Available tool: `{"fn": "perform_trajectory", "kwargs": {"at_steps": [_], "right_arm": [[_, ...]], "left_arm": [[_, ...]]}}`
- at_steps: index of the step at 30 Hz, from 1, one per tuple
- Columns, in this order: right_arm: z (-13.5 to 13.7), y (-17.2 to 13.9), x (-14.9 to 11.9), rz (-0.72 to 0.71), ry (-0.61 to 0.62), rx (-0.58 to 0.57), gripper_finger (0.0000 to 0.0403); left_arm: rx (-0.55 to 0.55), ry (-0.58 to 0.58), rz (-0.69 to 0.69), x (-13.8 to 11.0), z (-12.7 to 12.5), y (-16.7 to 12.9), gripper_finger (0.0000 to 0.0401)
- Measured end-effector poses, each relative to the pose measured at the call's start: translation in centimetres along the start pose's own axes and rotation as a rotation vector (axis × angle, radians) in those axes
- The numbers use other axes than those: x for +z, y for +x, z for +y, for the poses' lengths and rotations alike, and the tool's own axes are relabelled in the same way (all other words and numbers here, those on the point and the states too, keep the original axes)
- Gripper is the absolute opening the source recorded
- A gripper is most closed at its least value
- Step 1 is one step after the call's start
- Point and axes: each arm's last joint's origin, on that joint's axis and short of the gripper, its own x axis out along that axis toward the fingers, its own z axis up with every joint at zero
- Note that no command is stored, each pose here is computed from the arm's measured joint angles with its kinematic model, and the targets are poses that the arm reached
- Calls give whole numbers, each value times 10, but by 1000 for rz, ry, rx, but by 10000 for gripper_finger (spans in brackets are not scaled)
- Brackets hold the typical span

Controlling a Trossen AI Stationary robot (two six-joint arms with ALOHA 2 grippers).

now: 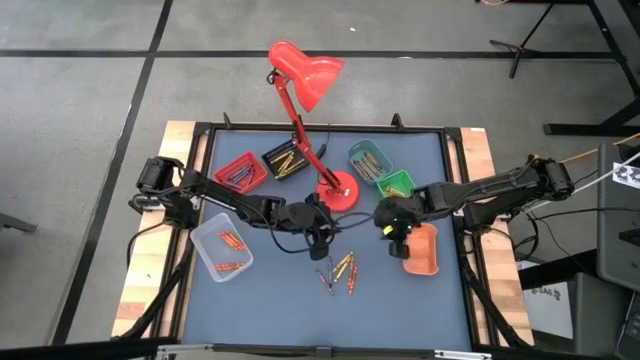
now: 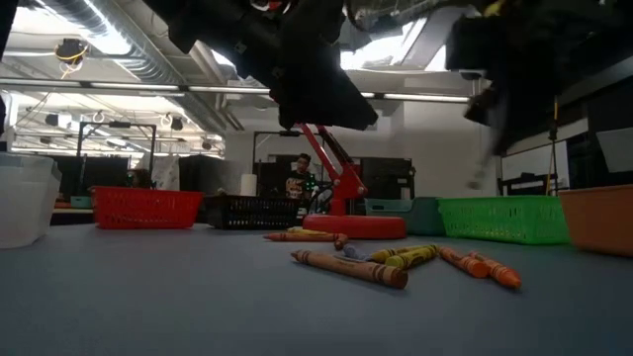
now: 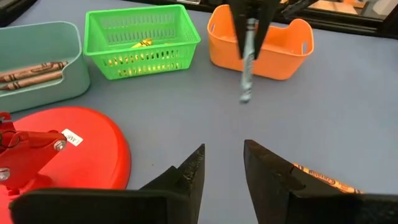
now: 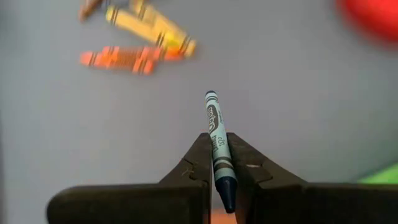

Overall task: Sort crayons
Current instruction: Put the blue green crayon into the bottom right orange bin

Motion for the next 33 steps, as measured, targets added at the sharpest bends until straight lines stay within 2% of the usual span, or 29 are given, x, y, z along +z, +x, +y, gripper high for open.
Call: {"fn": "perform_trajectory", "kwargs": {"at_steps": [8, 17, 19, 24, 33], "right_arm": [[3, -3, -21, 274, 85, 216, 25], [6, -9, -35, 461, 161, 398, 25], [6, -11, -38, 498, 177, 387, 25], [1, -13, -45, 556, 185, 261, 25], [-2, -12, -45, 531, 161, 141, 52]], "left_arm": [[-1, 1, 2, 0, 0, 0, 96], [-1, 1, 3, 0, 0, 0, 96], [-1, 0, 3, 0, 0, 0, 96], [-1, 1, 3, 0, 0, 0, 96], [-1, 2, 9, -1, 0, 0, 96]]}}
